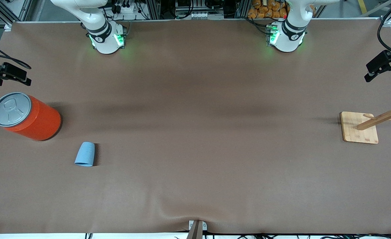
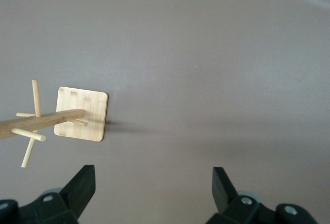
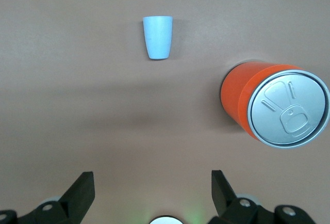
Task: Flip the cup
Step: 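Reach the right gripper toward the light blue cup lying on its side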
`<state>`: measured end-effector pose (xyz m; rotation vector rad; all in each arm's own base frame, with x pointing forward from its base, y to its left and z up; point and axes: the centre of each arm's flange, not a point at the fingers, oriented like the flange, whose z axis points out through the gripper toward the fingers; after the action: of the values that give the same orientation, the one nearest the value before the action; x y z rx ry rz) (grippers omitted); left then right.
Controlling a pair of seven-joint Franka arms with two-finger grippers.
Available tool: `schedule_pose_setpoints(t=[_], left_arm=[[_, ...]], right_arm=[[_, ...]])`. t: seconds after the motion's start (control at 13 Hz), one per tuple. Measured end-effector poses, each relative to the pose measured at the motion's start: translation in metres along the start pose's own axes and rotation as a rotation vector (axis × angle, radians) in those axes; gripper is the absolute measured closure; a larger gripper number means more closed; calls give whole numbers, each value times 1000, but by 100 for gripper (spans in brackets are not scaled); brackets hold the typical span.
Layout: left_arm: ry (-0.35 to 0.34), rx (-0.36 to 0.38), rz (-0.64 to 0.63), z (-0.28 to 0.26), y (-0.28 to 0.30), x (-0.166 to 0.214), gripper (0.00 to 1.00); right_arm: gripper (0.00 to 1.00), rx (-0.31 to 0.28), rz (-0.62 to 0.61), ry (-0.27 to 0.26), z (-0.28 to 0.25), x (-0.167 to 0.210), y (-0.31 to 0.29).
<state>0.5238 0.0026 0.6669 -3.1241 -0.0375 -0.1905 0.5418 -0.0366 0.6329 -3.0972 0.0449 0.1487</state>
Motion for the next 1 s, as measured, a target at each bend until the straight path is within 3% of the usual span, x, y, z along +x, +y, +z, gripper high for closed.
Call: schedule_pose_setpoints(t=[0.39, 0.69, 1.0], left_arm=[[-8, 0, 0, 3, 0, 0, 0], [-57, 2, 2, 8, 1, -5, 0], [-65, 2, 6, 9, 3, -6, 0]], right_arm=[[0, 0, 0, 0, 0, 0, 0], [0, 0, 1, -8, 4, 3, 0], [0, -4, -4, -9, 28, 27, -2]])
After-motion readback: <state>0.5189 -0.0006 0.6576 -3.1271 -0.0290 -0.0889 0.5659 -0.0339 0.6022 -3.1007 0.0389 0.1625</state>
